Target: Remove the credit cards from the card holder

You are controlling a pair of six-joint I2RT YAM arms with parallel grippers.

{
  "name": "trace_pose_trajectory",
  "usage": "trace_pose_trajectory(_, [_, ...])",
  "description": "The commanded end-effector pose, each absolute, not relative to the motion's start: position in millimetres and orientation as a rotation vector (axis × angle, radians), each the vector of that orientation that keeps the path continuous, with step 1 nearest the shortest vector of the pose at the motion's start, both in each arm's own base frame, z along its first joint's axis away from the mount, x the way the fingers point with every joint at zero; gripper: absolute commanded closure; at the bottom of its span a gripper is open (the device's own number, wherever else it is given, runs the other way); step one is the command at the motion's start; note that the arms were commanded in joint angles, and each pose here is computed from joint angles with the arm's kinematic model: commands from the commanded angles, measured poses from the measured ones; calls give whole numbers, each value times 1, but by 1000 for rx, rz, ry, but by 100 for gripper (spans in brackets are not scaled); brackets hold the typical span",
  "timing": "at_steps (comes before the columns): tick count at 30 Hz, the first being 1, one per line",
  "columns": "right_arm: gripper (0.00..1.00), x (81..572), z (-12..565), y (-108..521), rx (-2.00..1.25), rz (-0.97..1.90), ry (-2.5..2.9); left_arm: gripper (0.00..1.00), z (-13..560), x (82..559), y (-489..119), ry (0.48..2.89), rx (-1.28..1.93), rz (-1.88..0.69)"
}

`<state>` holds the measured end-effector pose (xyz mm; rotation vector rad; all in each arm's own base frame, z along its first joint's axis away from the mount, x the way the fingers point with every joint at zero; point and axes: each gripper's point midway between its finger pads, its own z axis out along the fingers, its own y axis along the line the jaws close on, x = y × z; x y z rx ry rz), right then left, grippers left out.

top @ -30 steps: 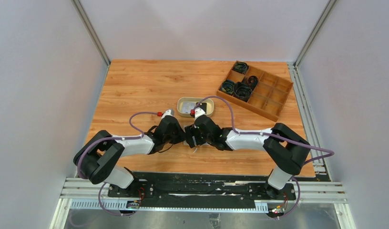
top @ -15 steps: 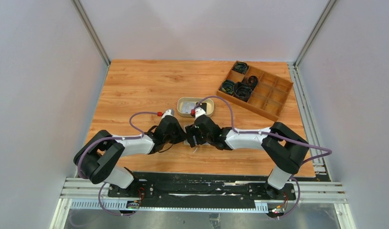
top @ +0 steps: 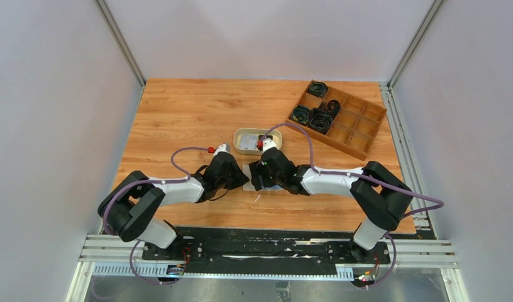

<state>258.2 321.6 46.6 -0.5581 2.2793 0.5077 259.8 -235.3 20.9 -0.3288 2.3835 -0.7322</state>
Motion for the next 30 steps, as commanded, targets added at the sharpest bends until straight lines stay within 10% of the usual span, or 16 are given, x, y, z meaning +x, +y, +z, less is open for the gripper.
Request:
trace_pose_trajectory(1, [23, 263, 26, 294, -563, 357, 2345, 100, -24, 230, -201, 2556, -301, -512])
trace_pose_trajectory(30, [20, 263, 59, 283, -590, 373, 2261, 100, -28, 228, -202, 2573, -279, -510])
